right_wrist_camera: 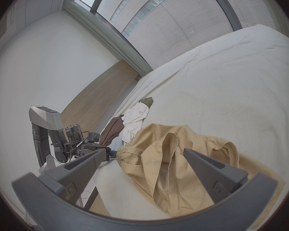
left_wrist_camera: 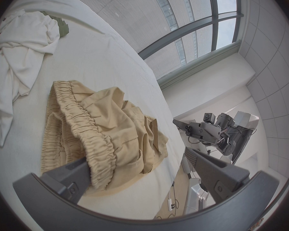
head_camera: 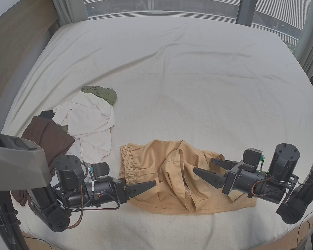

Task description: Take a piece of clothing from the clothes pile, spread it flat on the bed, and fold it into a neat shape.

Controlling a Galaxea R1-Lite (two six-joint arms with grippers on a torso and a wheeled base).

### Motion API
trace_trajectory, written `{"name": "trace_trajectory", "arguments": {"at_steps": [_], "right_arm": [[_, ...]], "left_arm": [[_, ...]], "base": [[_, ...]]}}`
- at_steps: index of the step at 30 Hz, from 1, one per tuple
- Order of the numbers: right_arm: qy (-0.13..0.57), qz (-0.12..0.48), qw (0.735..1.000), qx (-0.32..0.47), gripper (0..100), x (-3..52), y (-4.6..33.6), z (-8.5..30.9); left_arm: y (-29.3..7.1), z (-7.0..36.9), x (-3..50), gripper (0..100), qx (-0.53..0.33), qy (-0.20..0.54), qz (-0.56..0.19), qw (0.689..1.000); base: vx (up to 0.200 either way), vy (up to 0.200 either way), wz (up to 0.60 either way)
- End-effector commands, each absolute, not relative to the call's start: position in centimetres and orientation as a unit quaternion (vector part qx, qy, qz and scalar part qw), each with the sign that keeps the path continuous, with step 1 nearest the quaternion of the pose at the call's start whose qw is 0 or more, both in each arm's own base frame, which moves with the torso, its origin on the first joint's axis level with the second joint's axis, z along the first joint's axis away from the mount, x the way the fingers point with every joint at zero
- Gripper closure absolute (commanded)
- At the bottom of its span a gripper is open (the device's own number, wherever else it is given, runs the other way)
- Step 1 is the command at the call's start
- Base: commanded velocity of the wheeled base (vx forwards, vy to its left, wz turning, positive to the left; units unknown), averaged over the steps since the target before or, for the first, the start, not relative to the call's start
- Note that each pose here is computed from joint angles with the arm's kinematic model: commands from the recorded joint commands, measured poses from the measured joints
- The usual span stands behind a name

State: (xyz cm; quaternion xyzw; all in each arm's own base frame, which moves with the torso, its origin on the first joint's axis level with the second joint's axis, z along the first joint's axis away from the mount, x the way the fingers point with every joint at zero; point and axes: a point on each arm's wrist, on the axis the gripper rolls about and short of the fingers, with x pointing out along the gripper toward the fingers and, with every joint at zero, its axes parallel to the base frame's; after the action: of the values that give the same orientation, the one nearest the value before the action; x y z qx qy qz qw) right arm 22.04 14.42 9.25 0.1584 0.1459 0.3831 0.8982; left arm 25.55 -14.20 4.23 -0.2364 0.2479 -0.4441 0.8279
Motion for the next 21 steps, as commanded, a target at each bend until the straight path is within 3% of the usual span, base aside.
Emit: {"name": "trace_trajectory", "arguments": {"at_steps": [1, 7, 8, 21], "right_arm": [[0.147, 0.384, 0.898, 0.158, 0, 22.0, 14.4, 9.2], [0.146, 0.384, 0.898, 0.158, 0, 22.0, 14.5, 9.2], [0.148, 0.384, 0.898, 0.158, 0, 22.0, 14.5, 9.2], [0.144, 0.391, 0.895, 0.158, 0, 22.2, 14.9, 9.3]], "left_arm": [[-14.5, 3.3, 26.0, 0, -0.235, 0.257, -0.442, 0.826], [-14.7, 3.1, 26.4, 0, -0.236, 0.256, -0.442, 0.826], [-14.7, 3.1, 26.4, 100, -0.236, 0.254, -0.443, 0.827], [-11.9, 5.2, 27.4, 100, -0.247, 0.211, -0.411, 0.852]], "base": [[0.0, 0.0, 0.0], [0.0, 0.0, 0.0], [0.0, 0.0, 0.0], [0.0, 0.0, 0.0]]}}
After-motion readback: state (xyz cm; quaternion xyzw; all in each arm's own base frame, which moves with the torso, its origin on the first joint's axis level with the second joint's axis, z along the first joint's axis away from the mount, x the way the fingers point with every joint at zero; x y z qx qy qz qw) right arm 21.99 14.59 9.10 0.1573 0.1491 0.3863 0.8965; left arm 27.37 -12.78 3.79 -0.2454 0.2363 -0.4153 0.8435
